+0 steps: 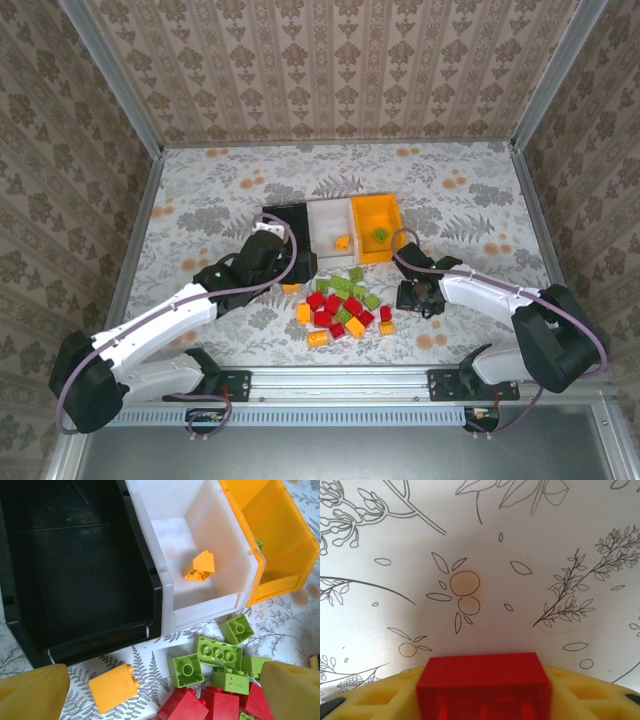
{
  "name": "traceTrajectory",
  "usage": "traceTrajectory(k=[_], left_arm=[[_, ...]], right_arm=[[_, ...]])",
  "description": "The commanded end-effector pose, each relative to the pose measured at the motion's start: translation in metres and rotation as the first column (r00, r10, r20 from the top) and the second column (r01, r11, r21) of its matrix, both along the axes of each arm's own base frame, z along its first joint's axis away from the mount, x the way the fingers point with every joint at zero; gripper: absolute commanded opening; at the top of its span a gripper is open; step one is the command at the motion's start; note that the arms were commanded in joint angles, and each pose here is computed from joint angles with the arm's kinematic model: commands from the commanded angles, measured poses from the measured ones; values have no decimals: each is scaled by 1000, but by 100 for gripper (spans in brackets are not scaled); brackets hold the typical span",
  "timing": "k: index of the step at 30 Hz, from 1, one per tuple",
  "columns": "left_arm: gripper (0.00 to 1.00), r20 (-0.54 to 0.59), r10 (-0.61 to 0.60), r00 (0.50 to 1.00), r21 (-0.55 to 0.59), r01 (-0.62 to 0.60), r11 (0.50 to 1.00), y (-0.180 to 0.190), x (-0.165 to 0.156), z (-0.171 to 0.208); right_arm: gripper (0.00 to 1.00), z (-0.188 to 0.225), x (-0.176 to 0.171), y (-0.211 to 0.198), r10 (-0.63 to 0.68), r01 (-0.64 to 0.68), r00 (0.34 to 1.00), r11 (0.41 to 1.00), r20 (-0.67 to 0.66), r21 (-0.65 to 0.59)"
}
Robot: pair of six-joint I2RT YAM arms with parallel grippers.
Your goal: Sort the legos into containers by color
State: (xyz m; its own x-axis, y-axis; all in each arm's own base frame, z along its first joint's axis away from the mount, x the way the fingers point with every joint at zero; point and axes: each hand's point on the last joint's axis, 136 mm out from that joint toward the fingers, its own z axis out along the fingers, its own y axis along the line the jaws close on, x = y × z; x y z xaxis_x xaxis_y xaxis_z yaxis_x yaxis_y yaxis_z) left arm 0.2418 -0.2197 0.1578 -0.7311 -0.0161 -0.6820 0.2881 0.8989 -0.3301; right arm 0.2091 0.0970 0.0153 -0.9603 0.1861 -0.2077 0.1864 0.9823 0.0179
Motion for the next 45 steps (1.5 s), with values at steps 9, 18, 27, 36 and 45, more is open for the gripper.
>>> traceTrajectory(k=[9,18,27,36,45], left_arm=[[100,2,131,991,6,-131,991,50,-8,-7],[98,-29,194,981,-16,-195,981,81,-26,-15],[95,-92,181,979,-18,-183,983,87,-42,-33],[93,-133,113,985,-28,-118,993,68,-41,-47],[84,-162,30,986,14,-28,1000,25,-31,-72]], right_arm=[[39,98,45,76,193,-224,950,969,248,105],[40,149,102,232,377,-471,840,863,389,182],[45,123,162,310,403,-489,841,852,360,189],[67,123,189,324,317,-419,874,876,368,239],[69,175,172,274,217,-383,850,880,480,281]])
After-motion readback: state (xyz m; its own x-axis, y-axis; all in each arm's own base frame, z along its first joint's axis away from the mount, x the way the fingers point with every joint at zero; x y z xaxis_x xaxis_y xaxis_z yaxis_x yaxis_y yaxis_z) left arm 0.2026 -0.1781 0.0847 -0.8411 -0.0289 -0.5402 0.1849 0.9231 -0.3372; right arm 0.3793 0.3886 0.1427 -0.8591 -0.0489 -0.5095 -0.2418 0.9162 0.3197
